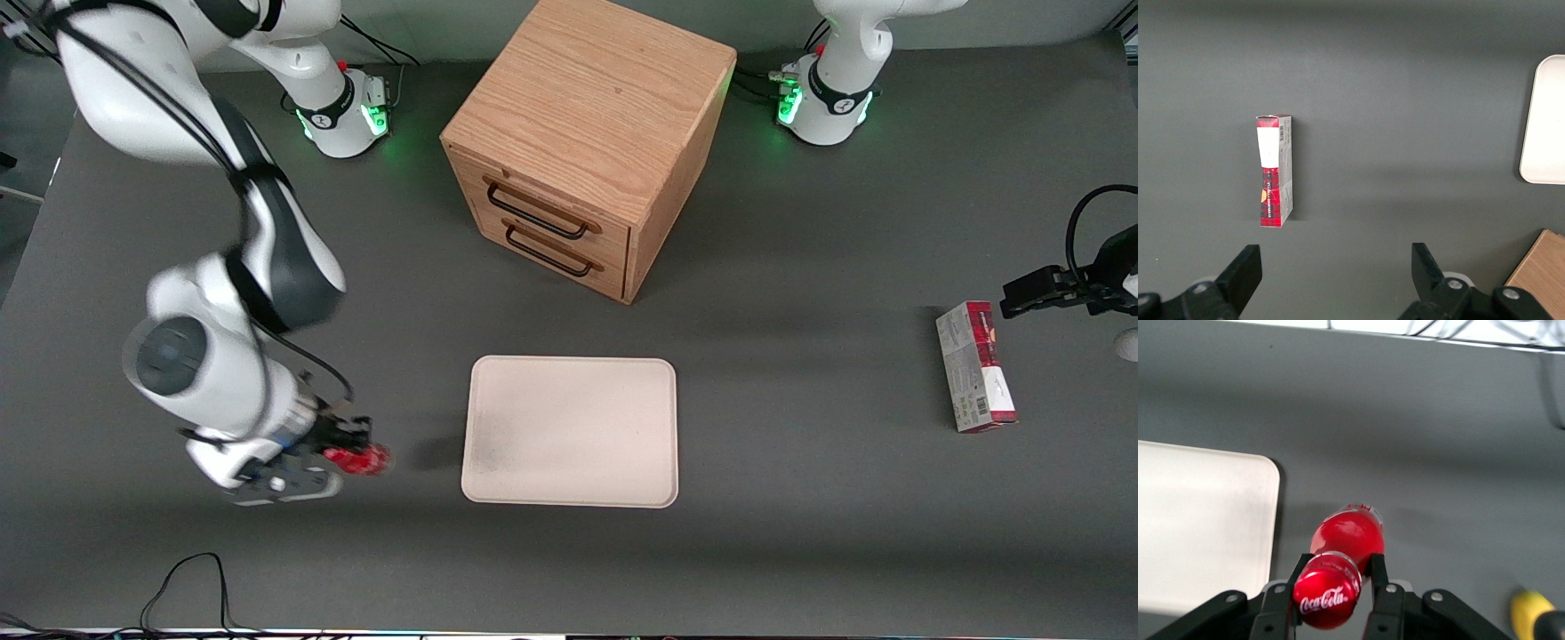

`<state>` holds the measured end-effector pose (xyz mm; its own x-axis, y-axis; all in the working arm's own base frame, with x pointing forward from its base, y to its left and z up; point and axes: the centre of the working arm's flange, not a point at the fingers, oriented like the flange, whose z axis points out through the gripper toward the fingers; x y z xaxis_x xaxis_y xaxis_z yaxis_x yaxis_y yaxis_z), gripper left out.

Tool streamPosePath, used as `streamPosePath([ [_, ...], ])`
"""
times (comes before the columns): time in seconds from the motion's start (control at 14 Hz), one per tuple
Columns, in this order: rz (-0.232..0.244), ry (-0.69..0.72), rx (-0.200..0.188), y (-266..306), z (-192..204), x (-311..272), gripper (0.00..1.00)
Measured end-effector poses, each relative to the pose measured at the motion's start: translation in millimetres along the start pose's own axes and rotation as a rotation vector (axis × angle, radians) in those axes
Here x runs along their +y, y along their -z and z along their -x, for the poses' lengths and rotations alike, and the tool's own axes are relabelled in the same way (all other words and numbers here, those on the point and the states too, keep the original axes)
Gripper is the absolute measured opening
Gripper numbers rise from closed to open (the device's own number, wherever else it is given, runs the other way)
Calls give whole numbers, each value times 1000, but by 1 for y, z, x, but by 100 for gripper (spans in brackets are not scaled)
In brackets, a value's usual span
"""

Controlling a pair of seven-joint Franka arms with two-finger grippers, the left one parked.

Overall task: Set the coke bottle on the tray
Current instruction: 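Lift the bottle and carry it with the right gripper onto the tray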

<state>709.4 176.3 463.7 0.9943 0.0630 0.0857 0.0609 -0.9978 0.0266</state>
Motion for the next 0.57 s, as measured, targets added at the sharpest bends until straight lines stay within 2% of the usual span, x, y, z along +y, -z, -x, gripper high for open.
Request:
streamPosePath([
  [0.14, 19, -20, -9, 61, 13, 10, 39],
  [0.21, 12, -40, -5, 78, 18, 6, 39],
  [0.36, -37, -120, 2, 86, 25, -33, 39],
  [0.57, -98, -163, -13, 73, 38, -99, 39],
])
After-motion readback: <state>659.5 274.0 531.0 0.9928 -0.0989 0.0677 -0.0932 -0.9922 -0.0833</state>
